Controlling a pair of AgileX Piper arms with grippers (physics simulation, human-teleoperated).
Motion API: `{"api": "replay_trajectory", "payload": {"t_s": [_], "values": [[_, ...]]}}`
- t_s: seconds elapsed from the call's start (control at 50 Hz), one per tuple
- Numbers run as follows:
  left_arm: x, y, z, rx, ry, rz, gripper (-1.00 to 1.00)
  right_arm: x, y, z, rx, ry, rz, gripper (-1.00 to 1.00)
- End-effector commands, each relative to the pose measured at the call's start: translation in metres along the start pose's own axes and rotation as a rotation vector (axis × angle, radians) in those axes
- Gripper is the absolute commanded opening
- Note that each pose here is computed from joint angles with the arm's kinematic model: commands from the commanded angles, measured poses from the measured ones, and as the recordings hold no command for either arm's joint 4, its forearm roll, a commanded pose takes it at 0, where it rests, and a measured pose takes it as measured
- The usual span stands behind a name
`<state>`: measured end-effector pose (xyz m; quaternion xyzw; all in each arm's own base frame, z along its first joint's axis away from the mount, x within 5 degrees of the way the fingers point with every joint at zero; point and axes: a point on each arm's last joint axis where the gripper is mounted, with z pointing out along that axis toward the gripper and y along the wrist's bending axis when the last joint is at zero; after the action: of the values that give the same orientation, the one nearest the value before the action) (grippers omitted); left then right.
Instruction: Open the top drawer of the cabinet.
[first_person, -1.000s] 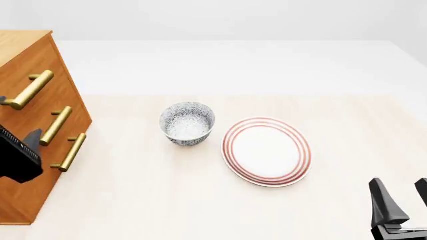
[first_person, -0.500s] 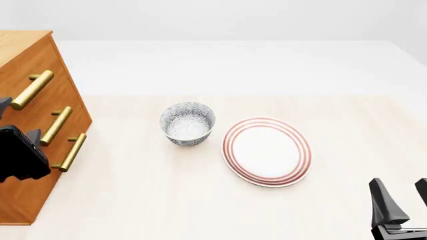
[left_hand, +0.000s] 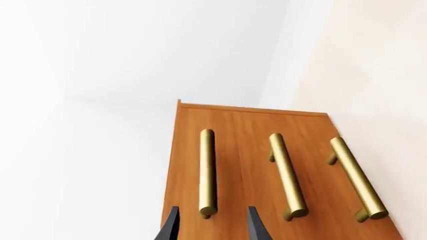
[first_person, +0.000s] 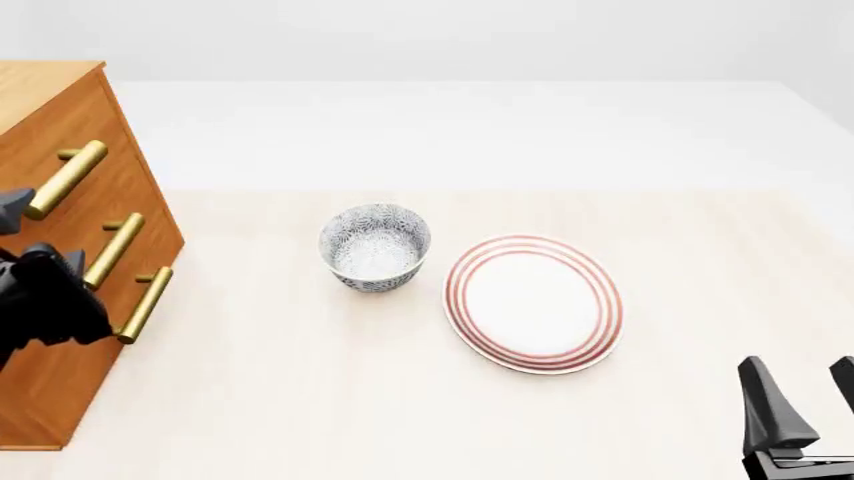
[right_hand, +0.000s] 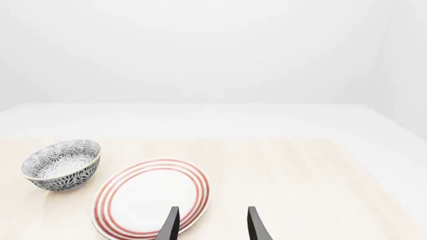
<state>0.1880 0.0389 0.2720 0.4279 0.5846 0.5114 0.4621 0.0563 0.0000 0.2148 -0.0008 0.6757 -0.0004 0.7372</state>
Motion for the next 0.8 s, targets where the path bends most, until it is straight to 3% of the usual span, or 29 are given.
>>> {"api": "replay_trajectory", "payload": {"t_s": [0.02,0.8], "values": [[0.004,-0.003,0.008,-0.018,0.017,0.004,1.0,0.0,0.0,0.0,0.0,0.0,0.0,1.0],[0.022,-0.002,0.043,-0.044,0.087,-0.025,1.0,0.001,0.0,0.0,0.001,0.0,0.0,1.0]]}}
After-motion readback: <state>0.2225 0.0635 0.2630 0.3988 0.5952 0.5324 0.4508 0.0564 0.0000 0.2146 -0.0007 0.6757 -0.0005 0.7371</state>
